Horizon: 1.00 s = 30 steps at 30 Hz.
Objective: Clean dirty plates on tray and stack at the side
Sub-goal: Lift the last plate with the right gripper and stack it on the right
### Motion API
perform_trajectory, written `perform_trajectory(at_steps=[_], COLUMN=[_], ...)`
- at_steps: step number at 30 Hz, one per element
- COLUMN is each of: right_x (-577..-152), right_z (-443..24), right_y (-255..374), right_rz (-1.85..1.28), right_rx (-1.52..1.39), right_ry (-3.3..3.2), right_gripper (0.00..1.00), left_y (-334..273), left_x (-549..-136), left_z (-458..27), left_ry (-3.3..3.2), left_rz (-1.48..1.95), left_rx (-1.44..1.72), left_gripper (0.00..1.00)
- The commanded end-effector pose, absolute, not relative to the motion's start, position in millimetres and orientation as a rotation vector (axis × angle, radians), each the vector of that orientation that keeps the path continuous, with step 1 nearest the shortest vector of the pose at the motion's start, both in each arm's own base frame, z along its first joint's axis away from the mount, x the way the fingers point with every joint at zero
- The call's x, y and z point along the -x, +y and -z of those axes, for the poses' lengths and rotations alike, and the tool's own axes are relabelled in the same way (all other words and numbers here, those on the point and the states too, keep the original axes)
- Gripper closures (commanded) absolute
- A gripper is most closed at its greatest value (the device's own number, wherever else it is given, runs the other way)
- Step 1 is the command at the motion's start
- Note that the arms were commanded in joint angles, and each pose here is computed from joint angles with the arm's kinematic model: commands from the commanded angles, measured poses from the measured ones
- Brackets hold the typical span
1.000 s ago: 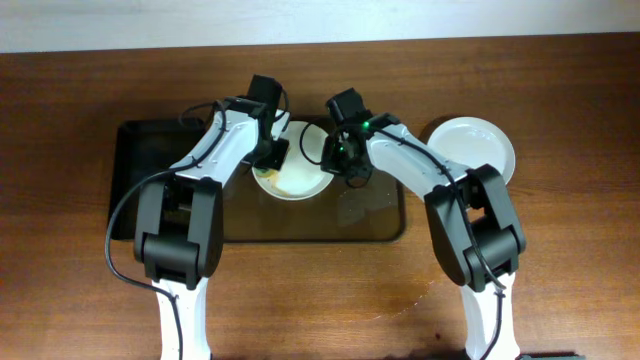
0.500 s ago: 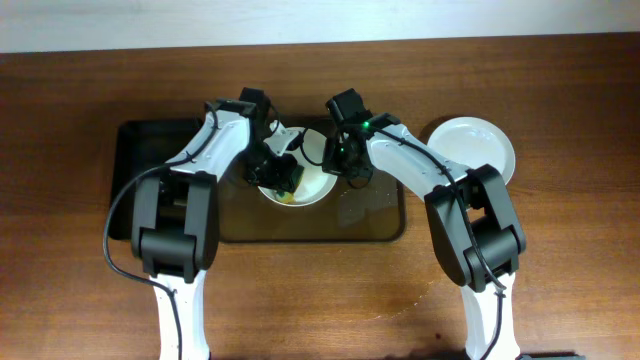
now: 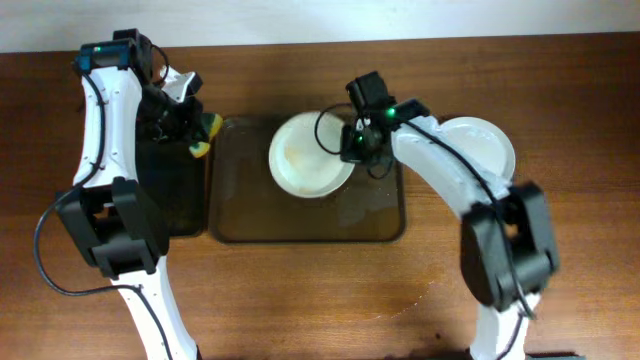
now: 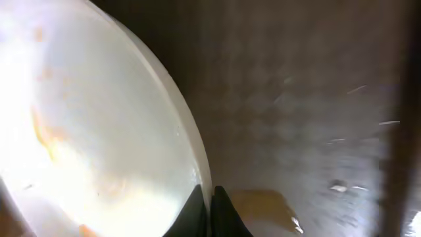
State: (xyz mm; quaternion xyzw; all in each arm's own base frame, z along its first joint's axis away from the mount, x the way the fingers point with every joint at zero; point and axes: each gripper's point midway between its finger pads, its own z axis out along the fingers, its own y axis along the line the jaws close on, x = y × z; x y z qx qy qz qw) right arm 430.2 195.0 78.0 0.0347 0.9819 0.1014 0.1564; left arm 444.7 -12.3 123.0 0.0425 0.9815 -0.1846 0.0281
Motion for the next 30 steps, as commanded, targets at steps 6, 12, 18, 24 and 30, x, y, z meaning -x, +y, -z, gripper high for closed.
perform_trajectory(at_steps=[6,12,18,24,30], right_x=[-405.9,-373.3,-367.3,-374.9,-400.7], right_z=[-196.1,-249.7,-255.7,-214.8,-200.8], right_y=[181.3,219.2,225.9,222.1,113.2], right_rz=[0.732,0.891,0.894,0.621,0.175], right_rx=[0.086,0.106,0.108,0.081,-0.318], right_ry=[2.191,1.847,1.809,2.120,2.529], right_gripper=[0.96,0.96,0.96,0.96,0.96], left_y=[3.1,3.5,3.6,3.6,3.9], left_x=[-449.4,-446.1,-446.8,-447.6,-450.1], left_z=[-68.5,-49.9,-49.9,-49.9,-54.3], left_ry=[3.070,3.080,3.077,3.074,3.059], left_rz=[0.431,0.430,0.430,0.429,0.425], left_rx=[0.023,0.036,0.035,0.034,0.030], left_gripper=[0.99,0.99,0.99,0.99,0.99])
